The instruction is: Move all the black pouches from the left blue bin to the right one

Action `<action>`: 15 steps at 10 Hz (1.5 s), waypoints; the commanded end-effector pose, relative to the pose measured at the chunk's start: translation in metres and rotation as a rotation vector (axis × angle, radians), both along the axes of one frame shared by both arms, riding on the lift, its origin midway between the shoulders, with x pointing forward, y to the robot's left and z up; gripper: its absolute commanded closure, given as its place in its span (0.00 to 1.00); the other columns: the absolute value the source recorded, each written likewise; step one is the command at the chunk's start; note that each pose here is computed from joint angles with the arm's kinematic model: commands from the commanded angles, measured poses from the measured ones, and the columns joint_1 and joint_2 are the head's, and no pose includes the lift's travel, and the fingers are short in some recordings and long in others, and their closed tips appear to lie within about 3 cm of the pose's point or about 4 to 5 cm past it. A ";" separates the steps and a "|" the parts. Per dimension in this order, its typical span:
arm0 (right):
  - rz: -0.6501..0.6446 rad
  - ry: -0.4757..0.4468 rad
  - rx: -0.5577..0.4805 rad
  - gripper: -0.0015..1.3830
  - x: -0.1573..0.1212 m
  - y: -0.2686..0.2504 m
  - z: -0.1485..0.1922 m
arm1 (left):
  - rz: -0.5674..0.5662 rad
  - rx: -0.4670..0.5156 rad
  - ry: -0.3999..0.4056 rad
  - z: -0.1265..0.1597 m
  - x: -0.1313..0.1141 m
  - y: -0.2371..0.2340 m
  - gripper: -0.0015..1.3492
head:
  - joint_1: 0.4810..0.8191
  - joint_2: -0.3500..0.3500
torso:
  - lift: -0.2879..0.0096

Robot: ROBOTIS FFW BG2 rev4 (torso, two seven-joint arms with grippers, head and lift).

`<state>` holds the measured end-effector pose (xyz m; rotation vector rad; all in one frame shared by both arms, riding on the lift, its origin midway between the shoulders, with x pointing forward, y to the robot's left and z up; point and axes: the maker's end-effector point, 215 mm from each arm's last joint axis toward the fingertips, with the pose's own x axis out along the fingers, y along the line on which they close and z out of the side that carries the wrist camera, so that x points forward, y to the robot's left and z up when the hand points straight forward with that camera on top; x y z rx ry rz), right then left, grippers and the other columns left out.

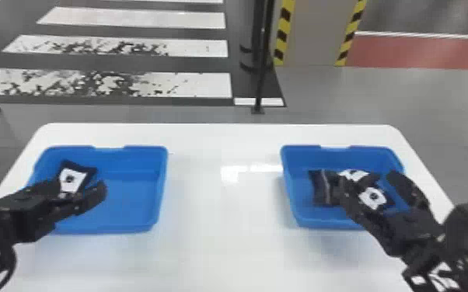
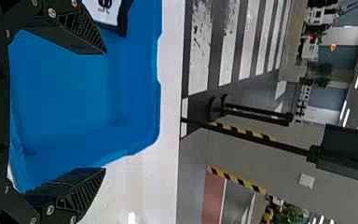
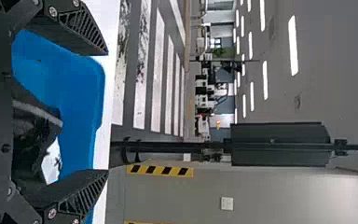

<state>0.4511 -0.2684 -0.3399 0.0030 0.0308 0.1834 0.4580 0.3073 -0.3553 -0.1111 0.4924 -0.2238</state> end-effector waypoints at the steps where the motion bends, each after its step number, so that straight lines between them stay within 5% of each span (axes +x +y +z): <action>1: 0.051 -0.020 0.073 0.09 -0.030 0.037 0.015 | 0.076 0.056 0.049 -0.010 0.005 0.040 0.12 | 0.63 0.54 | 0.50; 3: 0.100 -0.009 0.170 0.09 -0.054 0.069 0.023 | 0.148 0.089 0.125 -0.034 0.015 0.076 0.12 | 0.63 0.74 | 0.50; 5: 0.115 0.001 0.219 0.09 -0.061 0.080 0.023 | 0.147 0.103 0.174 -0.049 0.037 0.080 0.12 | 0.63 0.83 | 0.50; 10: 0.130 0.014 0.282 0.09 -0.064 0.092 0.021 | 0.193 0.151 0.281 -0.084 0.066 0.103 0.12 | 0.63 0.88 | 0.50; 15: 0.153 0.042 0.319 0.10 -0.065 0.103 0.014 | 0.137 0.133 0.296 -0.090 0.081 0.079 0.12 | 0.63 0.89 | 0.50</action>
